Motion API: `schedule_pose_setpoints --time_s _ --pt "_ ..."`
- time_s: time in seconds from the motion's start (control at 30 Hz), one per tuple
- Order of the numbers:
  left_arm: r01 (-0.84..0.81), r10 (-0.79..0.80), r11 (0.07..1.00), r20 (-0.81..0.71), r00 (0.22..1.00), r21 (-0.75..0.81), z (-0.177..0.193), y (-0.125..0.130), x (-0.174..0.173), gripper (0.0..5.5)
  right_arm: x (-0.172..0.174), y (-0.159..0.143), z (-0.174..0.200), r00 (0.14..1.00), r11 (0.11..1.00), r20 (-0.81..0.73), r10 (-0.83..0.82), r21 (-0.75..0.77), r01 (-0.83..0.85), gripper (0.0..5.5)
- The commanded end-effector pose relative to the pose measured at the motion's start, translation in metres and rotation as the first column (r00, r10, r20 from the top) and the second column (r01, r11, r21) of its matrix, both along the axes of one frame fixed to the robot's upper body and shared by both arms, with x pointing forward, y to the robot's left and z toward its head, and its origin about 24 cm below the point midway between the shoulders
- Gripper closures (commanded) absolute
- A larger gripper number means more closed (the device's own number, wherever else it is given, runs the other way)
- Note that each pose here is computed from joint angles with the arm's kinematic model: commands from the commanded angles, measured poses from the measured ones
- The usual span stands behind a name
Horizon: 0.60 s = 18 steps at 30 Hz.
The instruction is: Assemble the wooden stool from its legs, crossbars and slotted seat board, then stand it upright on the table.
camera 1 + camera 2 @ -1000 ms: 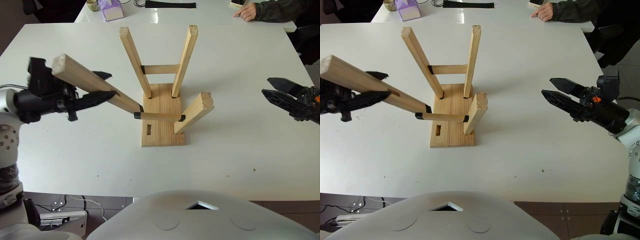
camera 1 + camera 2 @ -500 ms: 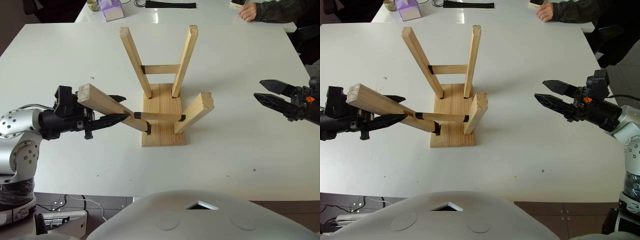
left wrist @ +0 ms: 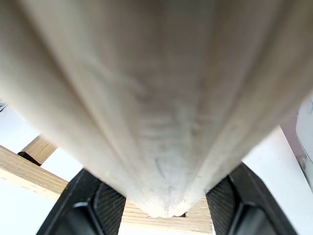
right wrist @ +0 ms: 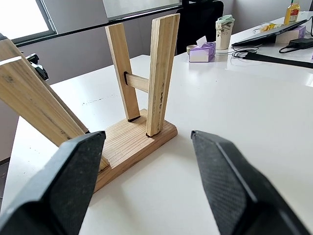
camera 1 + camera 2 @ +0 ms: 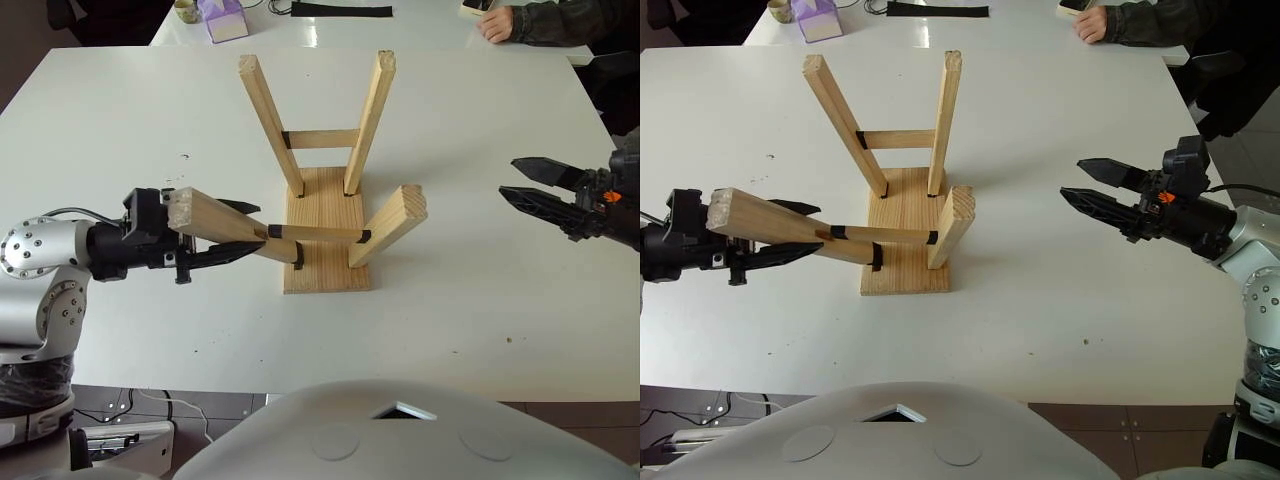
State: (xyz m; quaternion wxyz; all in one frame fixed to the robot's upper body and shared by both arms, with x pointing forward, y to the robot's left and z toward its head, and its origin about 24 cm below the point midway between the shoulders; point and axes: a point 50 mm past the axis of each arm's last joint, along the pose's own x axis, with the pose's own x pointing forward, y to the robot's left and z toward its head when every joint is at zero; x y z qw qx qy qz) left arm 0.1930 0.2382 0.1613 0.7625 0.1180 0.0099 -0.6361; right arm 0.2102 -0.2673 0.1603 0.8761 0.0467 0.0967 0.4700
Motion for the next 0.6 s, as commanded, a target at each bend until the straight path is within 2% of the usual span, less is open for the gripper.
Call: schedule_pose_setpoints --time_s 0.03,0.3,0.6 --pt "0.033 -0.03 0.997 -0.05 0.998 0.072 -0.002 0.003 0.003 3.45 0.0 0.001 0.002 1.0 1.0 0.027 -0.006 -0.017 0.006 2.27" --pt "0.087 -0.081 0.988 -0.057 0.995 0.129 -0.014 -0.001 0.011 3.45 0.001 0.004 0.001 0.999 1.0 0.039 0.006 -0.019 -0.005 2.27" --pt "-0.005 0.016 0.994 -0.104 0.994 0.109 -0.022 0.005 0.033 3.45 0.0 0.008 -0.002 0.999 0.999 0.044 0.029 -0.037 -0.027 2.27"
